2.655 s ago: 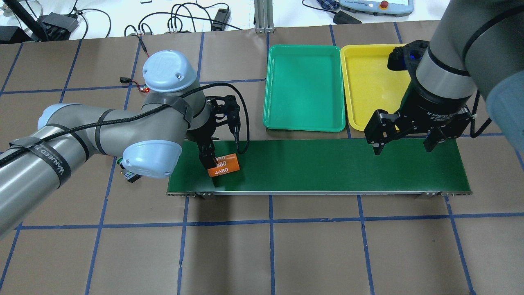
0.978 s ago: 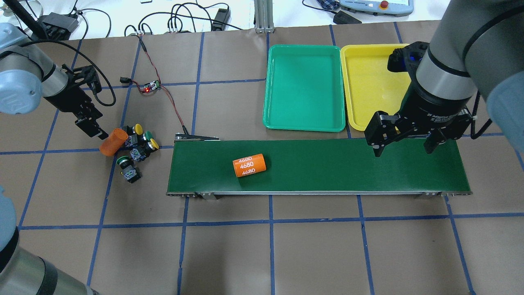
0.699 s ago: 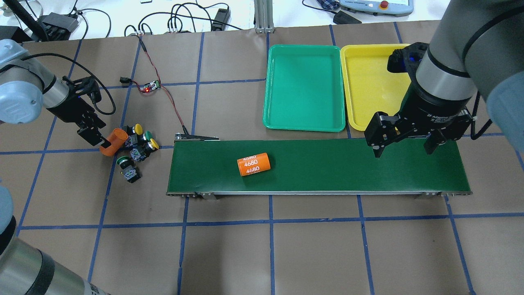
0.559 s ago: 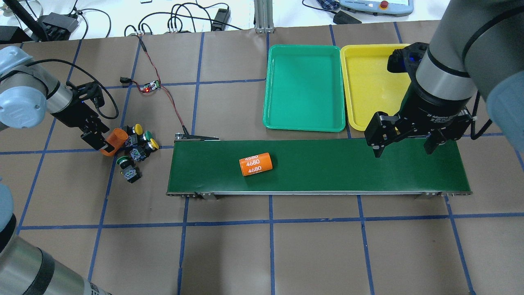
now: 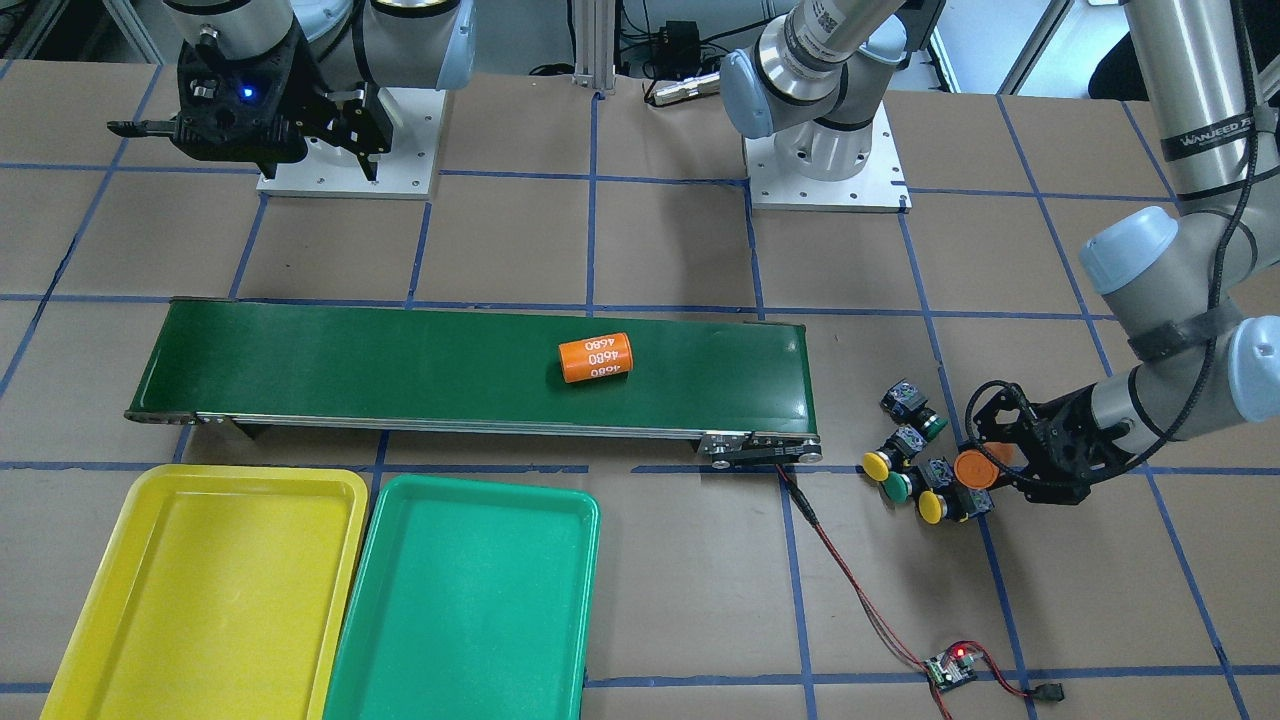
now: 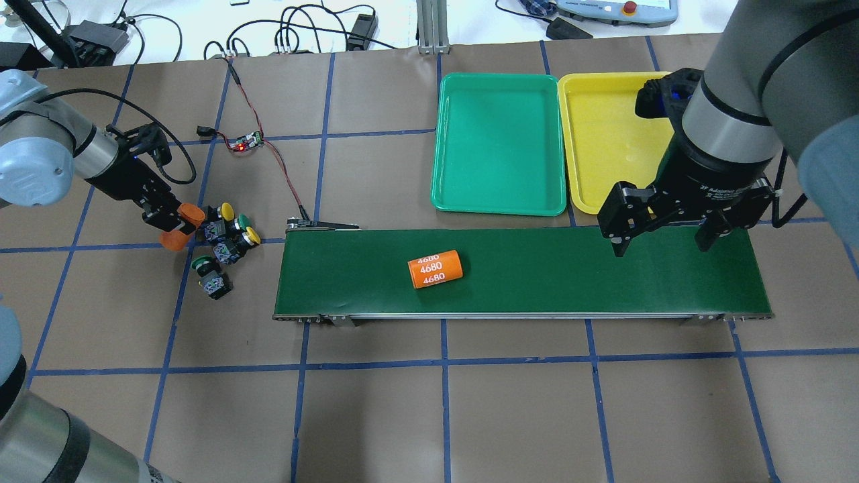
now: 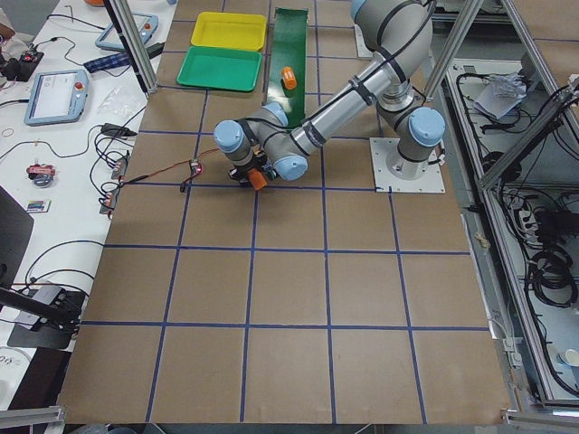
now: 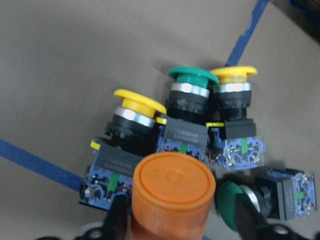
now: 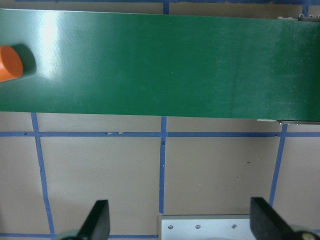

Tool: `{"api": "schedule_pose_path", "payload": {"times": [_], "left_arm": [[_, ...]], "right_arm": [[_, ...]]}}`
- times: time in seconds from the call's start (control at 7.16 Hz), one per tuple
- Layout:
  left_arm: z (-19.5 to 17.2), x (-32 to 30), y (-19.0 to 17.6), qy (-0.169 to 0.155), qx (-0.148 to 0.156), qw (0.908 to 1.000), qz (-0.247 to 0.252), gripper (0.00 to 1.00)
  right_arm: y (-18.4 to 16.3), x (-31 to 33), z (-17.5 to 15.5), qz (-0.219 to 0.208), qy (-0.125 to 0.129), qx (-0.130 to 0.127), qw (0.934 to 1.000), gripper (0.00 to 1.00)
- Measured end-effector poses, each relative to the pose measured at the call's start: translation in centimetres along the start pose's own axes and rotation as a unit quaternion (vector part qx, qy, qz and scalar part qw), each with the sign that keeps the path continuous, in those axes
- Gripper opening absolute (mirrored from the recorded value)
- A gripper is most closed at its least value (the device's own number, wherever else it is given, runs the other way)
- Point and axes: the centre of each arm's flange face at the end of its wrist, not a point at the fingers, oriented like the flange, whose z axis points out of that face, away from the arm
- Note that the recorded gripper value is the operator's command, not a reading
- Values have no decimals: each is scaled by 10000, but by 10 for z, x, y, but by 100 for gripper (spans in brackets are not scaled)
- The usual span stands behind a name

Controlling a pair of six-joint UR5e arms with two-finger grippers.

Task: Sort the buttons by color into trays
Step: 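Grasp a second orange cylinder from the pile with the left gripper, then place the second orange cylinder on the conveyor belt and release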

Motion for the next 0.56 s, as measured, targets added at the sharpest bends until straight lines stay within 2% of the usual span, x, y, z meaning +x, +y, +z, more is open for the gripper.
{"api": "schedule_pose_path", "payload": {"times": [0.14,0.28,0.42,0.56], "left_arm": [[-22,13,-12,2,-62,10000,77,0],[-40,39,-42,-35,-229,9992,339,0],[-51,79,-88,-133,-506,9952,823,0],[-52,130,-140,-234,-742,9870,1404,0]], "right_arm": [[0,0,0,-2,0,1,10000,100],[0,0,0,-1,-1,1,10000,100],[0,0,0,0,1,2,10000,100],[0,0,0,1,3,2,10000,100]]}}
